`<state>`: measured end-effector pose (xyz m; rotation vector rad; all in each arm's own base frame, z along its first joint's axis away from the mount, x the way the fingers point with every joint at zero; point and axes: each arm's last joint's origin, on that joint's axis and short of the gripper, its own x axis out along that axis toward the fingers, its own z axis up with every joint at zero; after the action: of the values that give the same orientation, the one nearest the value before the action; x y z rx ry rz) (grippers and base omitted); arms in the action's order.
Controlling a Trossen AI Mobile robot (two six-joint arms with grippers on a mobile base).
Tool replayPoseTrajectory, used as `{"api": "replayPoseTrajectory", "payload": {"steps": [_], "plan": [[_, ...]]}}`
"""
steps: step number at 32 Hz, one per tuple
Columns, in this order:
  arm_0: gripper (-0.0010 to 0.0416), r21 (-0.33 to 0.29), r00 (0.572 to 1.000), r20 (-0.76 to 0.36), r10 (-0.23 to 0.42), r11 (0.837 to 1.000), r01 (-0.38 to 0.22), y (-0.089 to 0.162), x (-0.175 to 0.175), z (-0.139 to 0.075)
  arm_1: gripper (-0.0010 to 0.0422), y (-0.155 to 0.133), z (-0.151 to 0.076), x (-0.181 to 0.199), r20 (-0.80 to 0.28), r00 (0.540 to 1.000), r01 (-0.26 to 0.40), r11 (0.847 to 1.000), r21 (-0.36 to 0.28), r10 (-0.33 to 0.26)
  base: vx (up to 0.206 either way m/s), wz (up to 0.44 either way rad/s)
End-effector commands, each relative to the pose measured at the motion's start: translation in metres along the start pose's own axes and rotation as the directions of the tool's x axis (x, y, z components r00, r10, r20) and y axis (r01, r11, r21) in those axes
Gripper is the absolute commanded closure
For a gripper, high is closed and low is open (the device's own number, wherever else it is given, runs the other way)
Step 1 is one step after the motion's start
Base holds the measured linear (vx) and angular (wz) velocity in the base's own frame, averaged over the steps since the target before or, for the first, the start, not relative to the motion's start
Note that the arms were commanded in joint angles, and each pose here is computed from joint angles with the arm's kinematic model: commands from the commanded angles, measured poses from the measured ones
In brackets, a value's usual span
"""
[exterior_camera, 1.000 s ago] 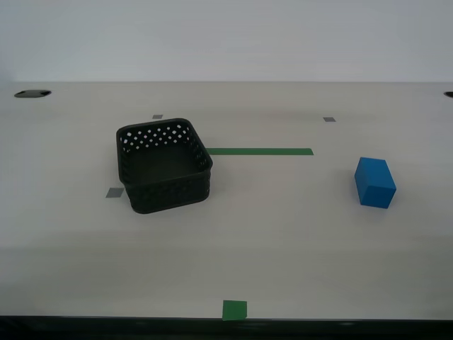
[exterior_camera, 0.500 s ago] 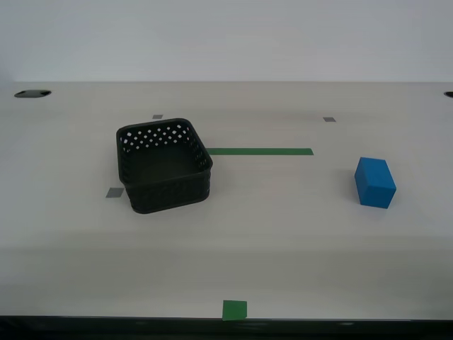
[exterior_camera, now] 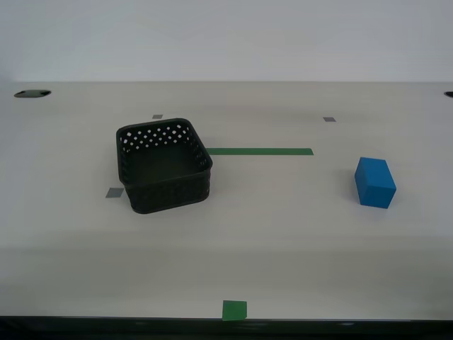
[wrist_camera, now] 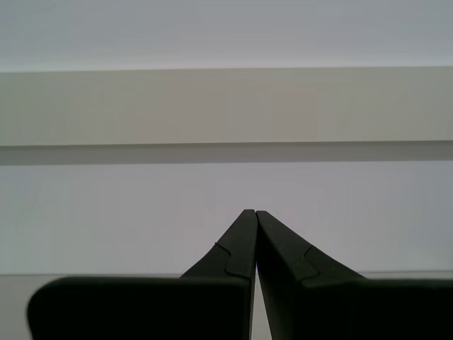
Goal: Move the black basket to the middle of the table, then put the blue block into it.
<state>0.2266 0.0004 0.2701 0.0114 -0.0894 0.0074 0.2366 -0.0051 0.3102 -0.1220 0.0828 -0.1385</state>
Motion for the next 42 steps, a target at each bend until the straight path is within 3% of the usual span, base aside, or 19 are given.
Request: {"api": "replayPoseTrajectory", "payload": {"steps": [1,8,12,17,21,23,26,31,37,42], "plan": [[0.0405,0.013,1.000,-0.009,0.001,1.000,-0.001,0.000,0.000,-0.001,0.0412,-0.005,0.019,0.000,-0.137,0.990,0.007,1.000,-0.013,-0.008,0.000,0.000],[0.0405,0.016,0.998,-0.062,0.003,1.000,-0.002,0.001,0.000,-0.006,0.0412,-0.014,0.059,-0.020,-0.331,0.944,-0.010,1.000,-0.020,0.002,0.000,0.000],[0.0405,0.018,0.997,-0.071,0.006,1.000,-0.005,0.001,0.000,-0.007,0.0412,-0.015,0.052,-0.023,-0.450,0.893,-0.039,0.998,-0.055,0.010,0.000,0.000],[0.0405,0.024,0.997,-0.072,0.007,1.000,-0.005,0.002,0.000,-0.007,0.0412,-0.014,0.015,-0.003,-0.672,0.740,-0.098,0.990,-0.106,0.001,0.000,0.000],[0.0405,0.027,0.997,-0.074,0.008,1.000,-0.006,0.002,0.000,-0.007,0.0412,-0.018,-0.020,0.019,-0.778,0.628,-0.167,0.973,-0.158,-0.019,0.000,0.000],[0.0405,0.027,0.997,-0.076,0.007,1.000,-0.005,0.002,0.000,-0.007,0.0412,-0.019,-0.033,0.027,-0.809,0.588,-0.176,0.972,-0.158,-0.025,0.000,0.000],[0.0405,0.027,0.997,-0.082,0.007,1.000,-0.005,0.002,0.000,-0.008,0.0412,-0.026,-0.069,0.050,-0.887,0.461,-0.209,0.966,-0.149,-0.037,0.000,0.000],[0.0405,0.027,0.995,-0.101,0.007,1.000,-0.004,0.002,0.000,-0.010,0.0412,-0.039,-0.110,0.071,-0.946,0.320,-0.200,0.973,-0.115,-0.046,0.000,0.000],[0.0405,0.026,0.994,-0.110,0.007,1.000,-0.004,0.002,-0.001,-0.010,0.0412,-0.056,-0.154,0.086,-0.975,0.191,-0.193,0.970,-0.150,-0.112,0.000,0.000],[0.0405,0.025,0.992,-0.127,0.007,1.000,-0.003,0.002,0.000,-0.012,0.0412,-0.056,-0.173,0.095,-0.979,0.171,-0.192,0.971,-0.141,-0.108,0.000,0.000]]}}
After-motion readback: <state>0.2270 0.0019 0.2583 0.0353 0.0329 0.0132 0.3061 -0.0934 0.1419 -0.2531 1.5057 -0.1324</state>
